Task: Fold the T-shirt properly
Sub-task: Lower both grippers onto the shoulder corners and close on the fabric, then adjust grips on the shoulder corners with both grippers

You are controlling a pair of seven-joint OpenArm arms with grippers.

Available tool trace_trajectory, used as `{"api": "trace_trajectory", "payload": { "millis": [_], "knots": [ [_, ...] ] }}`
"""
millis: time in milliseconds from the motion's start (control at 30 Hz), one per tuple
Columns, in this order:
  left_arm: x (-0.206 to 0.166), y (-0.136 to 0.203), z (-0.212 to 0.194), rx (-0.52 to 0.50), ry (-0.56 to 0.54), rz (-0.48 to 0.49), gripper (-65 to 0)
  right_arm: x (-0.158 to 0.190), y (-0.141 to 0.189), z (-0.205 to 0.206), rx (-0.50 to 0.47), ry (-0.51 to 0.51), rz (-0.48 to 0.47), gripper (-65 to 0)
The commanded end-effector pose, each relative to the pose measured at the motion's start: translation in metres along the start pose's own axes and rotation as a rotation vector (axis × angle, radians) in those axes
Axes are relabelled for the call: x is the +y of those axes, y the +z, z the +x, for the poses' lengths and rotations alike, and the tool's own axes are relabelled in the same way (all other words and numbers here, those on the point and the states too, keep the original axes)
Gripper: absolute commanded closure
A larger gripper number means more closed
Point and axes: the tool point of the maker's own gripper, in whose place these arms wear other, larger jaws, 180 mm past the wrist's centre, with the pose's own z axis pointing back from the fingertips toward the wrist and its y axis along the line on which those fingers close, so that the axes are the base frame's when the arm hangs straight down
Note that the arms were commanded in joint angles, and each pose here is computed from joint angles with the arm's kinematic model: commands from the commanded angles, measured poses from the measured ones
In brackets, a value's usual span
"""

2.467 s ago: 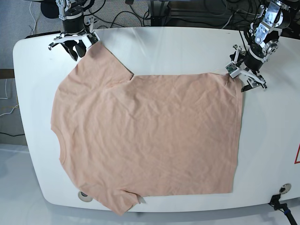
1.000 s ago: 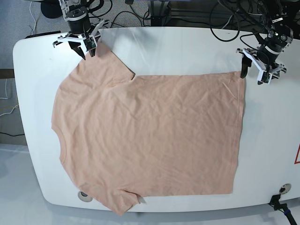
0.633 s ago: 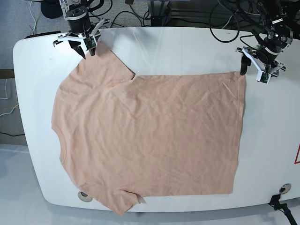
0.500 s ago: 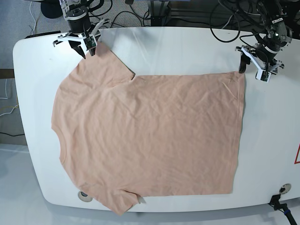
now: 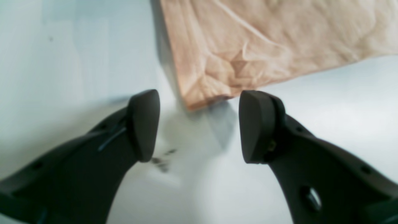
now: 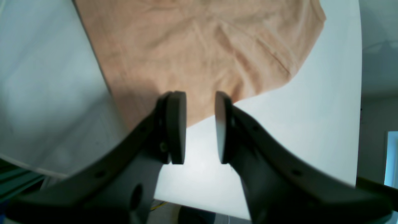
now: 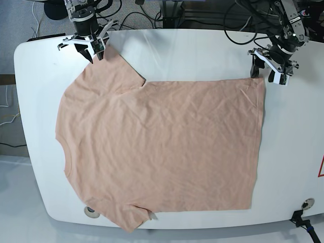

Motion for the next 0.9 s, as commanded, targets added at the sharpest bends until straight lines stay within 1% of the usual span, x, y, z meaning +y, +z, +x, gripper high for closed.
{"api": "trace_trajectory", "payload": {
  "millis": [0, 200, 300, 433, 500, 667, 867],
  "knots": [
    [-0.001, -0.001, 0.003, -0.025, 0.011, -0.009, -37.4, -0.004, 0.003, 0.009, -0.033, 0.007, -0.012, -15.8],
    [0.000, -0.007, 0.007, -0.033, 0.026, -0.011, -37.4, -0.005, 0.003, 0.008, -0.034, 0.012, -0.012, -15.8],
    [0.003, -0.012, 0.018, -0.056, 0.023, -0.009, -37.4, -0.005, 0.003, 0.008, -0.034, 0.012, -0.012, -15.8],
    [0.003, -0.019, 0.018, -0.056, 0.039, -0.014, -37.4, -0.005, 0.003, 0.008, -0.034, 0.012, -0.012, -15.8],
    [-0.002, -0.023, 0.013, -0.040, 0.045, -0.032, -37.3, -0.005, 0.003, 0.008, -0.034, 0.012, -0.012, -15.8],
    [-0.015, -0.028, 0.014, -0.036, 0.030, -0.067, -37.1, -0.005, 0.003, 0.008, -0.034, 0.012, -0.012, -15.8],
    [-0.017, -0.028, 0.013, -0.034, 0.029, -0.075, -37.0, -0.005, 0.003, 0.009, -0.033, 0.010, -0.012, -15.8]
  ]
}}
